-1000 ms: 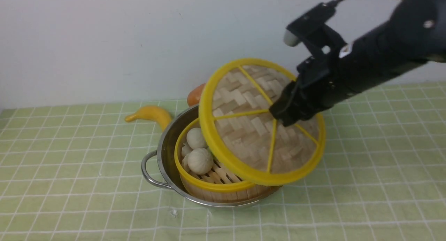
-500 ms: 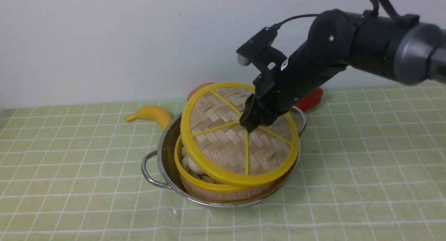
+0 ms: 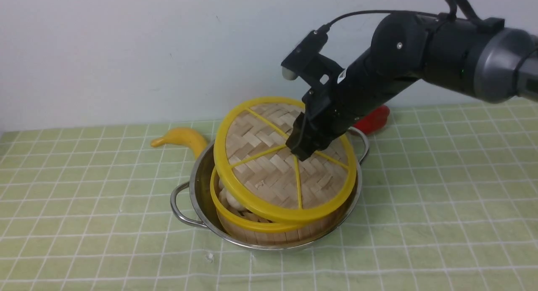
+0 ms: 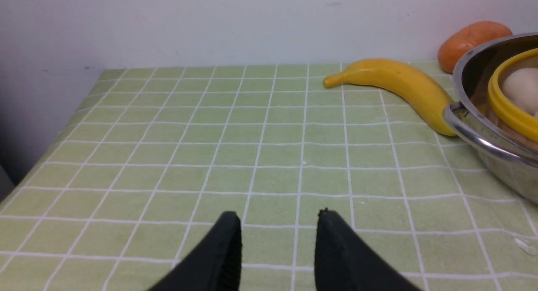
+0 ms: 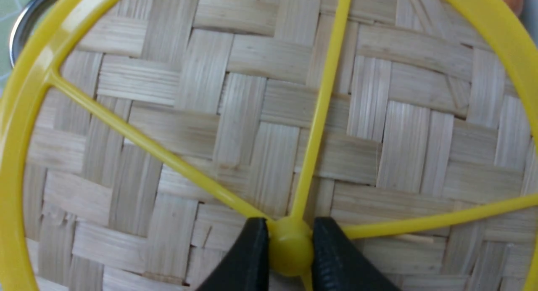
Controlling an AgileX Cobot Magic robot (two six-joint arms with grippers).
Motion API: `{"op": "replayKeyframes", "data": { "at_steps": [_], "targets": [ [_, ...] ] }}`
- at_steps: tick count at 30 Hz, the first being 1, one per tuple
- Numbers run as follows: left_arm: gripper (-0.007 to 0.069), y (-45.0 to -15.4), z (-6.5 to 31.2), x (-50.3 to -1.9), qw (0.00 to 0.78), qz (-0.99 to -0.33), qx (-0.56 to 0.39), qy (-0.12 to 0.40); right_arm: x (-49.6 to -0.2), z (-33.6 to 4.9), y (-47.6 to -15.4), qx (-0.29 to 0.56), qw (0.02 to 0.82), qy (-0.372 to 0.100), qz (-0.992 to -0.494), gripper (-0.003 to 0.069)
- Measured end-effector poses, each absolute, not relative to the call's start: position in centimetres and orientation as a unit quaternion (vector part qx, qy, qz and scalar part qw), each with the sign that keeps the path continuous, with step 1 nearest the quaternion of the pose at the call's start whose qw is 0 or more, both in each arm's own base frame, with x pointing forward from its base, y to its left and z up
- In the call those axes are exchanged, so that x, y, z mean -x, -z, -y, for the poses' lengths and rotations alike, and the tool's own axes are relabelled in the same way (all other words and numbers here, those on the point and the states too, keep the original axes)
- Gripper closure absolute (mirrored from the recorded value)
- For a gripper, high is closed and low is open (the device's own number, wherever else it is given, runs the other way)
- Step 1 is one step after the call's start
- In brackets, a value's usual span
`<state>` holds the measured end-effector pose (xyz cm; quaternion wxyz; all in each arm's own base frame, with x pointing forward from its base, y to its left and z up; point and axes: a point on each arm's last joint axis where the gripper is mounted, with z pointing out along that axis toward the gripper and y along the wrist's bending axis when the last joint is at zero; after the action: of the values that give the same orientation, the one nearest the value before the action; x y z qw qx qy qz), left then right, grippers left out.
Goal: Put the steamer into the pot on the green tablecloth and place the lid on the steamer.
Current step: 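Place the bamboo steamer lid onto the steamer basket in the pot with the right gripper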
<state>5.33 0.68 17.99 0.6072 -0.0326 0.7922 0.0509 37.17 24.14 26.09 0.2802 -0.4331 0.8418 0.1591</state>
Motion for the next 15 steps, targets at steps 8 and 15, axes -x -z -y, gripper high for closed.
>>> {"op": "replayKeyframes", "data": {
  "at_steps": [8, 15],
  "targets": [
    [0.0382, -18.0, -0.7, -5.3, 0.607, -0.792, 0.033, -0.051, -36.6, -25.9, -25.3, 0.469, 0.286, -0.159, -0.82, 0.0513],
    [0.0382, -18.0, -0.7, -5.3, 0.607, -0.792, 0.033, -0.051, -37.4, -26.2, -24.3, 0.463, 0.3, -0.151, -0.82, 0.0513]
  ]
}}
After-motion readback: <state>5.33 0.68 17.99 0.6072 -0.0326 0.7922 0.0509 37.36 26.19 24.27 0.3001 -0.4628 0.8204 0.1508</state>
